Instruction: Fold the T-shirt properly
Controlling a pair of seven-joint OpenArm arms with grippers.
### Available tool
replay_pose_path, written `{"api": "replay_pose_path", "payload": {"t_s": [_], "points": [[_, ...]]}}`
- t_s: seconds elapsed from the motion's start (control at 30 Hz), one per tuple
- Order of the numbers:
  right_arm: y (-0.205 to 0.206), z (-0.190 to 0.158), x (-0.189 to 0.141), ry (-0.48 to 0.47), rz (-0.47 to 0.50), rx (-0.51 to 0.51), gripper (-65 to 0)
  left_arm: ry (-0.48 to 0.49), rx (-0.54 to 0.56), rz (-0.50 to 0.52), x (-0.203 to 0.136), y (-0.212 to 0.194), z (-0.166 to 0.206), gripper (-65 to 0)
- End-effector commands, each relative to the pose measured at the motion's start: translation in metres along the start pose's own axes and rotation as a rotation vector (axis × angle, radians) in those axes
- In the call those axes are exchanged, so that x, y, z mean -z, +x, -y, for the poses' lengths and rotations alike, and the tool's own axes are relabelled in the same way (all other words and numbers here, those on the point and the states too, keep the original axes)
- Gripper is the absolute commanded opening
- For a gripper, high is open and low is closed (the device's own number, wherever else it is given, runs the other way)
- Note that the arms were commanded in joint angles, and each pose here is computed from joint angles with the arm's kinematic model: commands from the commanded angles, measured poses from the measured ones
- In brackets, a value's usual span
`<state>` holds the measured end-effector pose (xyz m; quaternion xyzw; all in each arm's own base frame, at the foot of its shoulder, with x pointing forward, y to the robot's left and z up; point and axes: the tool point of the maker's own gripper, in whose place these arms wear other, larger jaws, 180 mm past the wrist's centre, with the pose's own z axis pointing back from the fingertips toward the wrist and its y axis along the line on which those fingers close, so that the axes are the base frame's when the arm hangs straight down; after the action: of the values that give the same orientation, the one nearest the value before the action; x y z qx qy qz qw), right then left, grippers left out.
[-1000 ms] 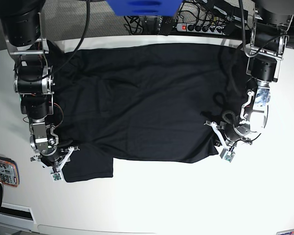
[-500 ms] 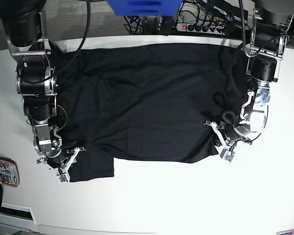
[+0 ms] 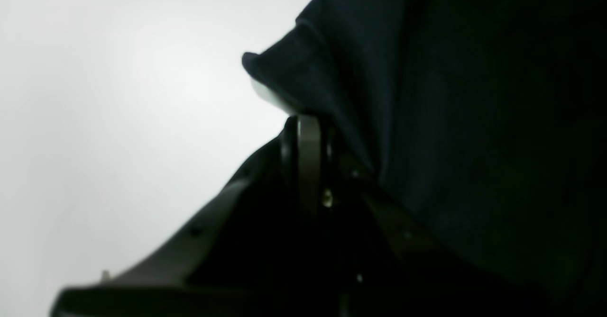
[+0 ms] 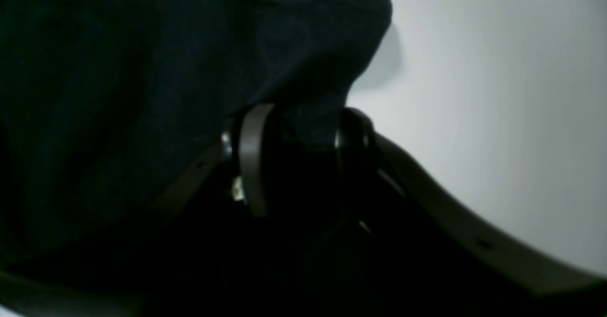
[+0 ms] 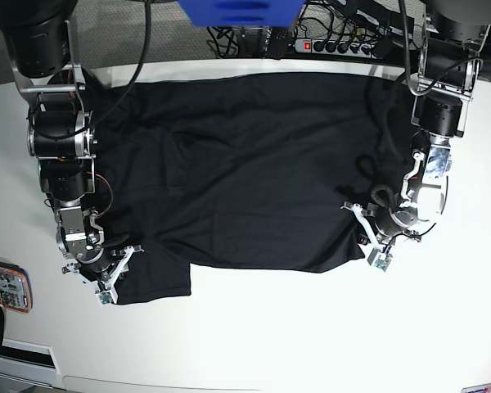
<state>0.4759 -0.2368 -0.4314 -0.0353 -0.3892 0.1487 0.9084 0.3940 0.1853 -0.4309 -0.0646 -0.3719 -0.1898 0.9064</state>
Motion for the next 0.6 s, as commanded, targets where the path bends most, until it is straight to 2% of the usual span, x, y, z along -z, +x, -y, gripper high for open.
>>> {"api": "replay_pose_path", "payload": {"t_s": [0.0,0.27,0.33,0.47,0.57], "points": [[0.022,0.008,-0.002,-0.009,0.040,-0.004,-43.4,0.015,0.015,0.007,-0.003,0.008,-0.008,-65.0],[0.025,-0.007,0.001,0.015,0.046,-0.001,-44.5,0.014,0.015,0.007,-0.003,0.008,-0.007,-65.0],[0.026,-0.010,0.002,0.019,0.047,-0.001,-49.7,0.014,0.015,0.007,-0.003,0.008,-0.007,-65.0],[0.029,-0.018,0.003,0.032,0.051,0.000,-65.0,0.014,0.015,0.007,-0.003,0.008,-0.007,-65.0],[0.034,-0.018,0.003,0.032,0.063,-0.003,-65.0,0.014,0.015,0.007,-0.003,0.008,-0.007,-65.0]]}}
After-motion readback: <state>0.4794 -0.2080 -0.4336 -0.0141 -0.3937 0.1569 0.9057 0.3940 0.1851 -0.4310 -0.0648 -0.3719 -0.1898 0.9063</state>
